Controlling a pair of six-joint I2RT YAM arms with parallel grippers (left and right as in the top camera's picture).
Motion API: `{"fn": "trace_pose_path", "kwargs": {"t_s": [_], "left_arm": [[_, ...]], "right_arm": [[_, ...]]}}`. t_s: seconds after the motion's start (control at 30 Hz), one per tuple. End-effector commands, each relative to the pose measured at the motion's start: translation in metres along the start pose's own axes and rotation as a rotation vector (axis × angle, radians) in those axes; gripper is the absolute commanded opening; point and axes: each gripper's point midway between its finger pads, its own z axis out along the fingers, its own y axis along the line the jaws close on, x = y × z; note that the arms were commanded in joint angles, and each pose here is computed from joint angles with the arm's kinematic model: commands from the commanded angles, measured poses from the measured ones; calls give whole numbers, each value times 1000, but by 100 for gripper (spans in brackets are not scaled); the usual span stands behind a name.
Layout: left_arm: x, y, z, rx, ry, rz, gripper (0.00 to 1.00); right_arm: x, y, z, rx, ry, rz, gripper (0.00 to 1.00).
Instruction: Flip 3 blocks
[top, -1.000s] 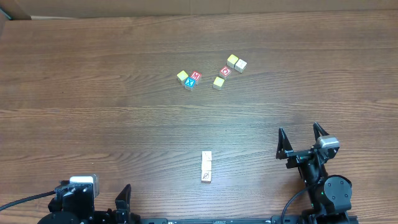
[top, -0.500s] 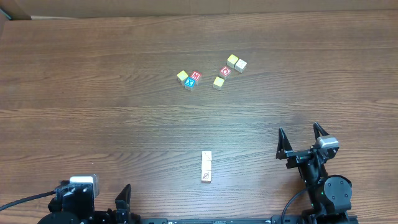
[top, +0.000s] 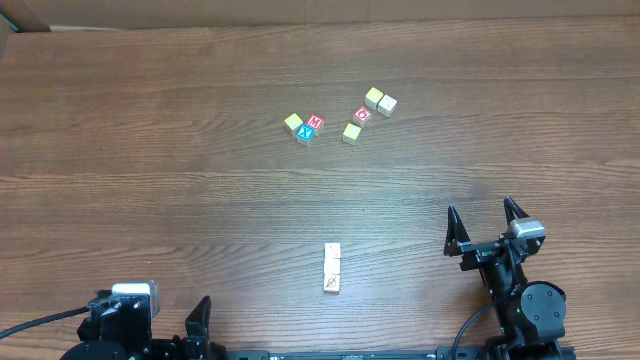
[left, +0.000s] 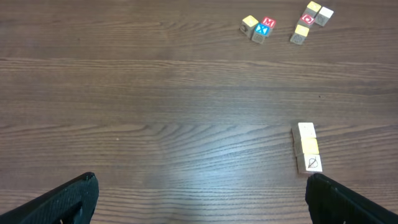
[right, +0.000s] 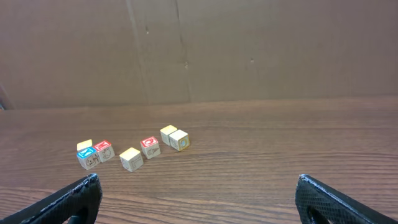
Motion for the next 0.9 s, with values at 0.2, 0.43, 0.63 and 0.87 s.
{"fn": "trace_pose_path", "kwargs": {"t_s": [0.2,0.43,0.63,0.87], "left_arm": [[-88,-11,-6,16,-371,46,100],[-93,-16,42,44,-518,15,100],[-80,-25,85,129,-683,19,100],[-65,-23,123,140,-806,13,100]], "right_arm": [[1,0,0,-2,-6,-7,100],[1,0,0,-2,-6,-7,100],[1,0,0,-2,-6,-7,100],[1,0,0,-2,-6,-7,100]]}}
